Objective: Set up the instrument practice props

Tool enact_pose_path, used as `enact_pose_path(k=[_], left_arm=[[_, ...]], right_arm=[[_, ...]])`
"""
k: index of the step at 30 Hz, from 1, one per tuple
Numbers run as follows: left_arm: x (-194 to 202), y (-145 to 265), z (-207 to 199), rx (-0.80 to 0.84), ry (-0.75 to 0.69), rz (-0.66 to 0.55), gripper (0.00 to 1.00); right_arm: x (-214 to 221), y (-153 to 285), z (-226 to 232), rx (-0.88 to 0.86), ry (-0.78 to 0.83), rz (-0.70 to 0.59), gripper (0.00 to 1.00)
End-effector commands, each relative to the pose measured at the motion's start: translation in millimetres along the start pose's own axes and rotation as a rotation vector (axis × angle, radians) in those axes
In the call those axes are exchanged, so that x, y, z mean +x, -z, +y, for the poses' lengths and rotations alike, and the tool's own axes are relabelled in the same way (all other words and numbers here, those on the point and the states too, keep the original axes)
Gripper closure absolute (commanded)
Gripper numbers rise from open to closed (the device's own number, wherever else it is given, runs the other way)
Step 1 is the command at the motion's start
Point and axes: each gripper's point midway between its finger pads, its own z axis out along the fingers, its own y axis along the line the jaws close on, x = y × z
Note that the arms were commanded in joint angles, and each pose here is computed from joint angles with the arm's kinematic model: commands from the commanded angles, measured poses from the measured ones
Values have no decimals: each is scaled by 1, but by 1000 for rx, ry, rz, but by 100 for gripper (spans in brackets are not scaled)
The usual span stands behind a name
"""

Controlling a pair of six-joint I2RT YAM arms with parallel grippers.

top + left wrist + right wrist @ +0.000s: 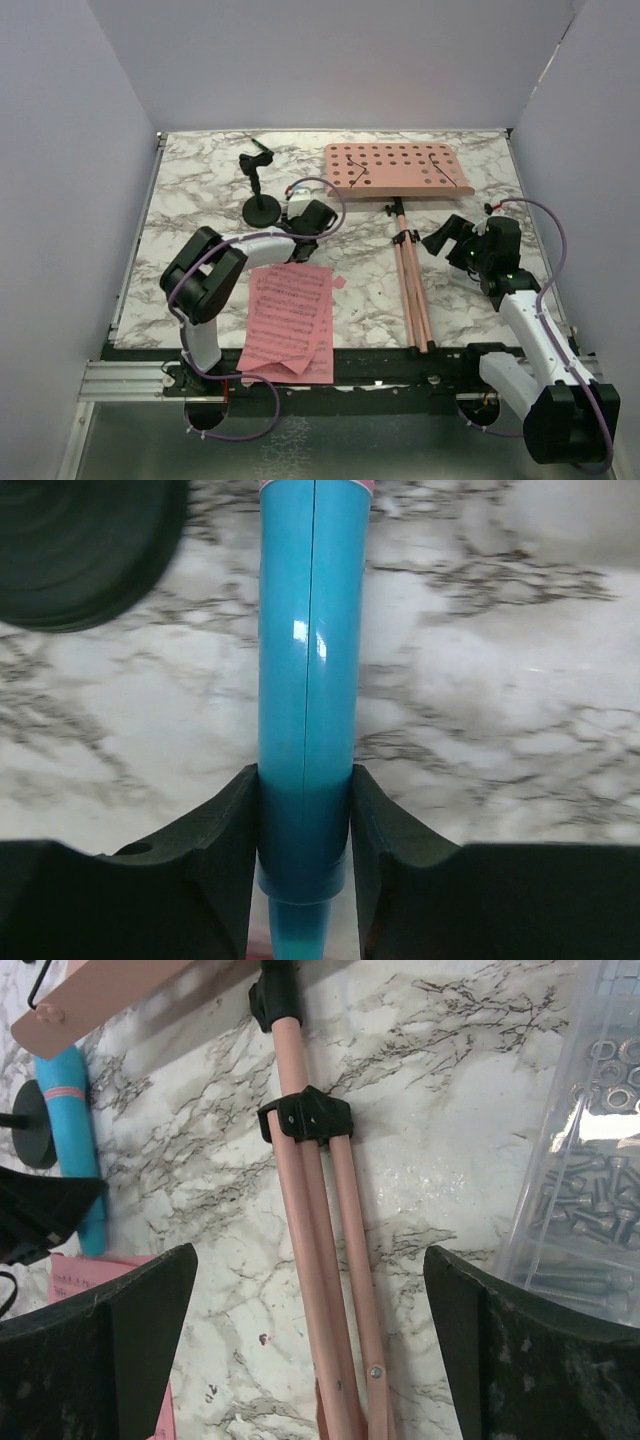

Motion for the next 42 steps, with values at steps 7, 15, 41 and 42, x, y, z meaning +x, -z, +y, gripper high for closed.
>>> enact_pose_path(k=[7,15,41,42], left_arm=[[-9,26,78,-102,-34,-12,57],[-57,58,43,84,21,-84,12],[-128,46,-55,628,385,19,1],[-129,41,-57,642,398,23,1]], right_arm=[[26,-14,22,-198,97,148,0],[55,-29,10,-200,62,255,0],[114,-64,-7,111,254,467,26],[116,-65,-8,117,253,475,27]])
